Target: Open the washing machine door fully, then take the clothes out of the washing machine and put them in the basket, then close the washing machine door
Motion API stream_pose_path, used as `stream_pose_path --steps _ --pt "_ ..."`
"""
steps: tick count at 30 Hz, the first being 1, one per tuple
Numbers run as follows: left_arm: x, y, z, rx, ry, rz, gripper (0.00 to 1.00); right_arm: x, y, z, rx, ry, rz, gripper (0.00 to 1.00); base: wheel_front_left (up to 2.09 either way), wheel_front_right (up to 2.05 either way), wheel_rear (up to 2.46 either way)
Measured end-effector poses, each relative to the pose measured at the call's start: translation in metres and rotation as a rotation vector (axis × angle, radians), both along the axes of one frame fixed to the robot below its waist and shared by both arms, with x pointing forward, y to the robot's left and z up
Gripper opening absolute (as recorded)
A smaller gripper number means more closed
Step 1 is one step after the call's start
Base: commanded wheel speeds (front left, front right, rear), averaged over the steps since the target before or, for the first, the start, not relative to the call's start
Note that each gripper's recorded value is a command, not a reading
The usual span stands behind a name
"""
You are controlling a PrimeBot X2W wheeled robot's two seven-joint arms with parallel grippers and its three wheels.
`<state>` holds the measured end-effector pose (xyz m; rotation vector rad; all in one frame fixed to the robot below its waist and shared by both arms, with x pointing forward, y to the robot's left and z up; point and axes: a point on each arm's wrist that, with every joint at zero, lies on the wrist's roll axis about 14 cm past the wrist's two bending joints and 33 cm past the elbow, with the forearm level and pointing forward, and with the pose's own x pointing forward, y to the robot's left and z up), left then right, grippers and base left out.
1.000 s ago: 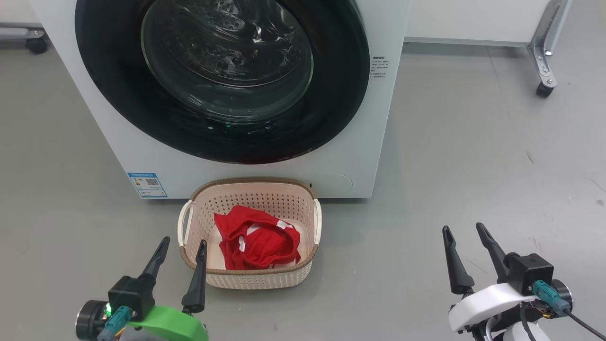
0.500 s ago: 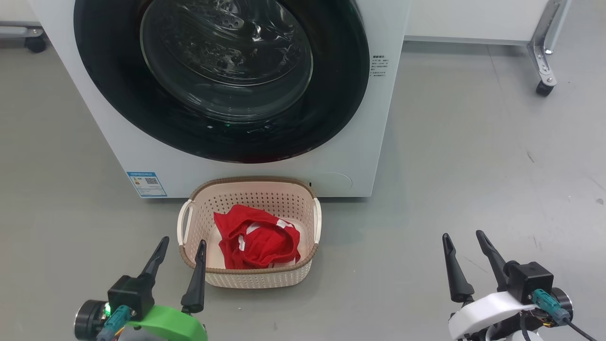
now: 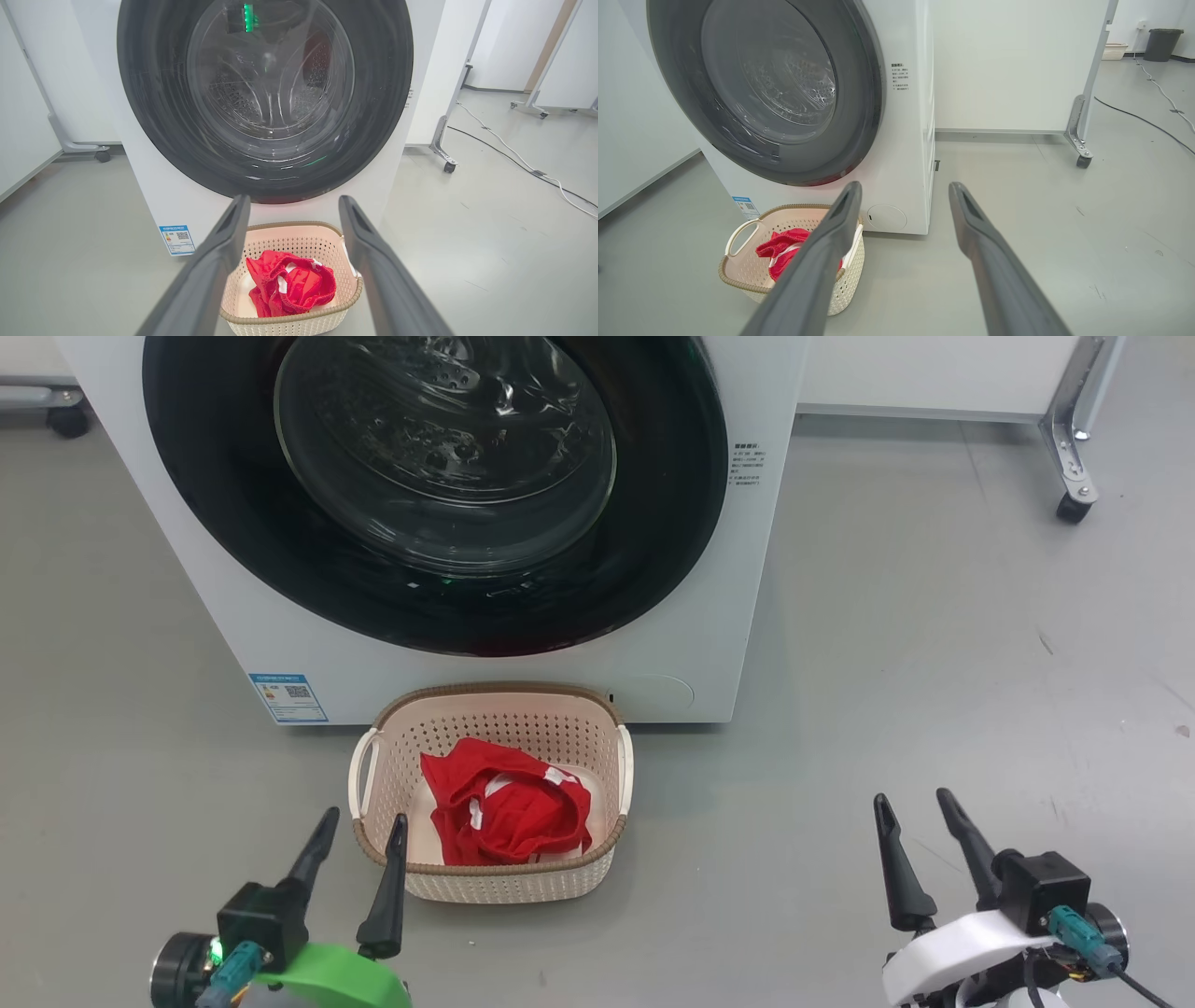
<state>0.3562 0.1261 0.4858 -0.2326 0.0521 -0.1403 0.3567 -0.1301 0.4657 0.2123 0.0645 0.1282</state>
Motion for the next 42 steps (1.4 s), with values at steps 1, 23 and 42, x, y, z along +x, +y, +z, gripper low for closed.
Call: stream_pose_path --steps 1,23,42 --pt "-0.002 -0.001 -0.005 0.000 0.015 0.000 0.00 -0.002 0.001 -0.004 0.001 0.013 0.001 0.00 0.00 0.00 0.00" --pt "-0.008 0.010 -0.027 -0.222 0.141 0.060 0.00 -0.010 -0.015 -0.025 0.230 0.133 -0.093 0.00 0.00 0.00 0.00" --pt "-0.006 0.023 -0.034 -0.456 0.209 0.121 0.00 -0.006 -0.031 -0.026 0.471 0.182 -0.173 0.00 0.00 0.00 0.00"
